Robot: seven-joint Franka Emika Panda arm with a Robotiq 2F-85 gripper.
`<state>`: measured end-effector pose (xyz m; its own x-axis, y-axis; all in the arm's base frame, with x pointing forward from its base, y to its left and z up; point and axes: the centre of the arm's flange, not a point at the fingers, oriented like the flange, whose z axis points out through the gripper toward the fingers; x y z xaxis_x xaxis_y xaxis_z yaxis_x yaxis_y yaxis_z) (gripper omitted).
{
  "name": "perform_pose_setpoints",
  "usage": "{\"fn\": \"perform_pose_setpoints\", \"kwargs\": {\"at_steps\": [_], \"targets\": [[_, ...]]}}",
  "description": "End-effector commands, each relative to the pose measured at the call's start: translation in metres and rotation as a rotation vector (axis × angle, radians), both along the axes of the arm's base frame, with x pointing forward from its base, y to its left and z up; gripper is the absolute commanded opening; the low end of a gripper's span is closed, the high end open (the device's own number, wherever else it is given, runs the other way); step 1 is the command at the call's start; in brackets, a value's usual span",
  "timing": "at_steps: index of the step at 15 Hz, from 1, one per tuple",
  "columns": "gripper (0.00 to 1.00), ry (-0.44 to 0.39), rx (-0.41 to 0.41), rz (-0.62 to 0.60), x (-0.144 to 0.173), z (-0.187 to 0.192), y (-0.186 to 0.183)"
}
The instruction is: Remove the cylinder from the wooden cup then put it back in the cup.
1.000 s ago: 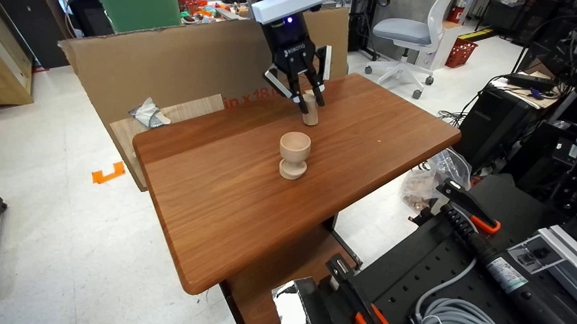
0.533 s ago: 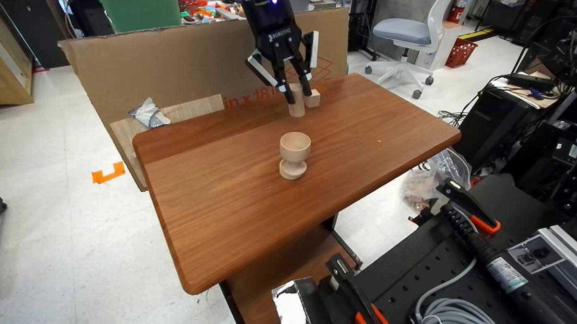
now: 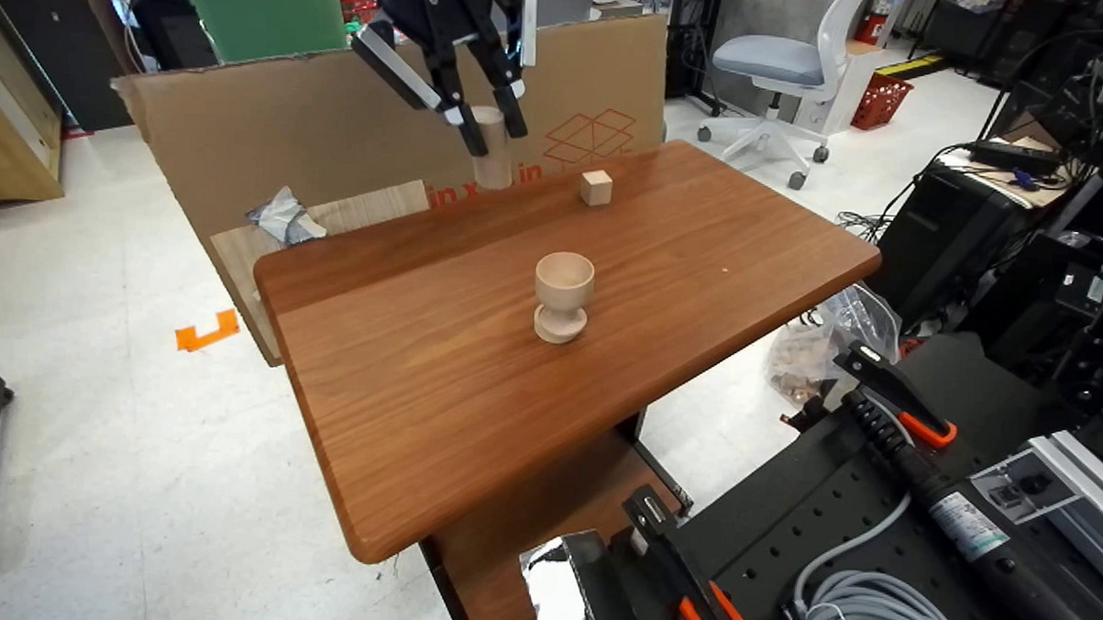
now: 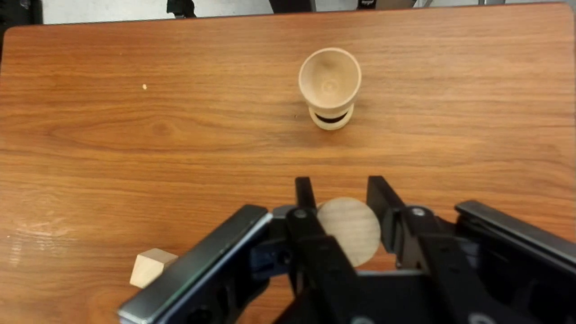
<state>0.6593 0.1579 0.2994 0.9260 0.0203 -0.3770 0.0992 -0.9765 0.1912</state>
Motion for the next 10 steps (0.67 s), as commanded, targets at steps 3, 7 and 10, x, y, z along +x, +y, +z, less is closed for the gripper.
{"fn": "perform_pose_setpoints", "kwargs": {"at_steps": [3,7,10], "targets": [[0.1,-0.026,-0.008,0.03,-0.057,0.018,0.008],[0.1,-0.008,-0.021,0.013,-0.067,0.008,0.009],[0.1,0.001,-0.036,-0.014,-0.07,-0.003,0.008]]}}
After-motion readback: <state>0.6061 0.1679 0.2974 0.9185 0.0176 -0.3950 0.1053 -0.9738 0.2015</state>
